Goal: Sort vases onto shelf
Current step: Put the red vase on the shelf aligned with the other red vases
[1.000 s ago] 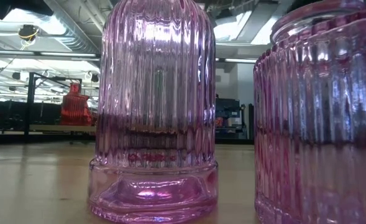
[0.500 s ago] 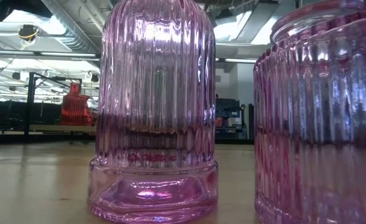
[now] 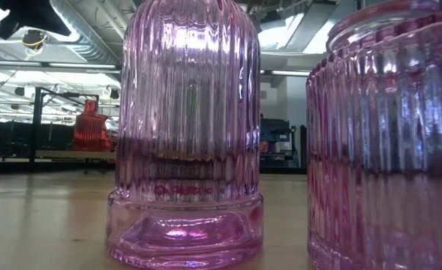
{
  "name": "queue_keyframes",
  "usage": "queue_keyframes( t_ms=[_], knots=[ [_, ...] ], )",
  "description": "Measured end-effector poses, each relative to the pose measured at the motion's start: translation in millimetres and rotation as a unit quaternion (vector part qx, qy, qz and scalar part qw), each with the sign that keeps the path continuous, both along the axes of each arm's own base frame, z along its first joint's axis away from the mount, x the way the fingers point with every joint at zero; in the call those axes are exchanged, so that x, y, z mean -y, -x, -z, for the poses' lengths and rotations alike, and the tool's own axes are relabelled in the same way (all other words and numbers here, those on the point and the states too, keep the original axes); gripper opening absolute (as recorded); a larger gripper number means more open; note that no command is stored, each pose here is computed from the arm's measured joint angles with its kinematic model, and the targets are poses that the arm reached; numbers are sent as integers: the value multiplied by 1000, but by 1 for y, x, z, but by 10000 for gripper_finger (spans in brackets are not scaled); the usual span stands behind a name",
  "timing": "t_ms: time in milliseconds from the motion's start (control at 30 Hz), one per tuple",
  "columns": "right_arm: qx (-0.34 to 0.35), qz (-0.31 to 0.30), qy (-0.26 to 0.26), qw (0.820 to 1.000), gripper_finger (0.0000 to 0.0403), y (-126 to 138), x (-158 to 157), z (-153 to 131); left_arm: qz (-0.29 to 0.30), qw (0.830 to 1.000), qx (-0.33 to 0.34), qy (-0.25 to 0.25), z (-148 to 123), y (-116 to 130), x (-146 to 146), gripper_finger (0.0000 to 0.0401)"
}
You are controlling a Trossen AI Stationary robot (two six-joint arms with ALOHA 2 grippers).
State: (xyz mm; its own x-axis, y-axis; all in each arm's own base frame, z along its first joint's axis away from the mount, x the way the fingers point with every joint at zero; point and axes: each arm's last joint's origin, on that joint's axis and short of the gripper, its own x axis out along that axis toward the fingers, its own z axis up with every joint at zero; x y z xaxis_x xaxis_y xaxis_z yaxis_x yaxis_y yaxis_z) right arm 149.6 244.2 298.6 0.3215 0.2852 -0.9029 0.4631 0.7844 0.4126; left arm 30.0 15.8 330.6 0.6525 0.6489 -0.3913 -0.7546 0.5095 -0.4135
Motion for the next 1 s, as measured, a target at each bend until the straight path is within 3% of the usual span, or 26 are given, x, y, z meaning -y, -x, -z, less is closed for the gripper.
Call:
queue_keyframes(
  t_ms=[467,600,833,1000],
  knots=[
    [-58,19,38,997,185,-11,-20,36,32,999,32,-28,-3,-16,5,0],
    [-66,22,50,996,141,-13,-19,41,36,999,32,-25,-3,-16,5,0],
    [-62,22,33,997,18,-15,-19,45,35,999,33,-25,-3,-16,5,0],
    [-51,19,28,998,18,-22,-16,44,38,998,42,-22,-5,-17,5,0]
  ],
)
